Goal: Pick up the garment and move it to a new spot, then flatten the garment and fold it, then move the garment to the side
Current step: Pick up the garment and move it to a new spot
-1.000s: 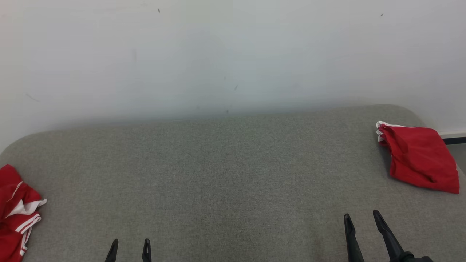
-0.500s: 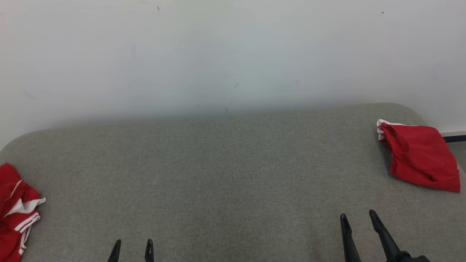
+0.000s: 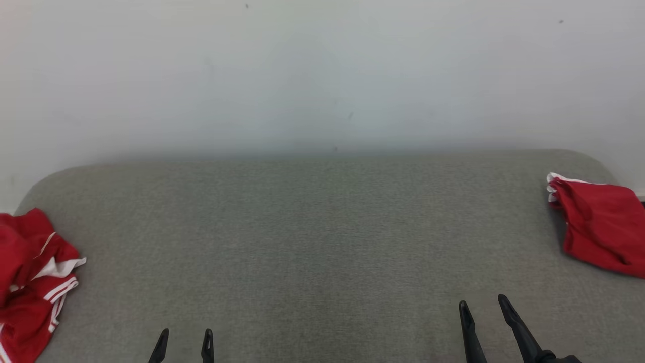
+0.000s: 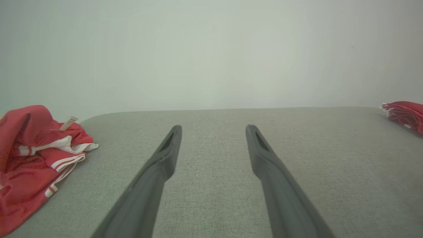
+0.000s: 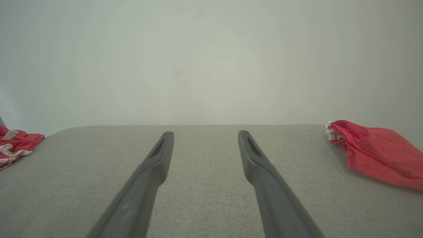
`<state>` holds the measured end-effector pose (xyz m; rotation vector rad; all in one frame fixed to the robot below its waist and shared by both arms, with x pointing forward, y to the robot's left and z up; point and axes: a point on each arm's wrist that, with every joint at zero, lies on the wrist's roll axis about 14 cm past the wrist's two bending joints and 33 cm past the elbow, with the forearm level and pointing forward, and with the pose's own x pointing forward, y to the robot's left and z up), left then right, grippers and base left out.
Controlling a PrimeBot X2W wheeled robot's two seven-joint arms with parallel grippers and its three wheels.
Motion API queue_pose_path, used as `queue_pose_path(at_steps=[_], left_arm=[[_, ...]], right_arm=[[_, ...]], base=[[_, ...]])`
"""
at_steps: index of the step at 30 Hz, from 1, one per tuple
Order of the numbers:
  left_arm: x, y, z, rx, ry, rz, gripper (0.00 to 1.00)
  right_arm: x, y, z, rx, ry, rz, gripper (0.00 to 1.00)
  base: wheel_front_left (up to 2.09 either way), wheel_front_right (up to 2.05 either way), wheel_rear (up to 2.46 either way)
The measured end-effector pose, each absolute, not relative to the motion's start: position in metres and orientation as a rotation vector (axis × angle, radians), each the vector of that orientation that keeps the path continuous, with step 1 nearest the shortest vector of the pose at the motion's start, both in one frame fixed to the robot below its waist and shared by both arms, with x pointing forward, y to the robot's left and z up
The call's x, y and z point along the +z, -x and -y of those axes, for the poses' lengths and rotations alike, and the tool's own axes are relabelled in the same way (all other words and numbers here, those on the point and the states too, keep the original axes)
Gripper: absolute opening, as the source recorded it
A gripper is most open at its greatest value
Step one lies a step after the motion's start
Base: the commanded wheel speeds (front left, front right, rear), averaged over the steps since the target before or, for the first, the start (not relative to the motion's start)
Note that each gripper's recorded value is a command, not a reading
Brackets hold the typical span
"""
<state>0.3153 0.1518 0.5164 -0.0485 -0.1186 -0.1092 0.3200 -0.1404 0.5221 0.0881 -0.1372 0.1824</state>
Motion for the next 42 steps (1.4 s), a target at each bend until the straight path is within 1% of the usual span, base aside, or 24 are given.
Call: queue_pose_path(at_steps=[13, 23, 33, 42], left_arm=[[0.517, -0.293, -0.195, 0.037, 0.05, 0.129, 1.0], [0.518, -0.271, -0.226, 0.152, 0.044, 0.139, 1.0], [0.521, -0.252, -0.249, 0.255, 0.026, 0.15, 1.0], [0.521, -0.239, -0.264, 0.324, 0.013, 0.148, 1.0]], right_arm=[[0.523, -0.337, 0.087, 0.354, -0.102, 0.126, 1.0], [0.524, -0.342, 0.049, 0.474, -0.117, 0.118, 1.0], [0.523, -0.345, 0.021, 0.563, -0.125, 0.106, 1.0], [0.521, -0.347, 0.004, 0.615, -0.129, 0.097, 1.0]], base=[[0.0, 0.0, 0.0], [0.0, 0.0, 0.0], [0.0, 0.0, 0.0], [0.0, 0.0, 0.0]])
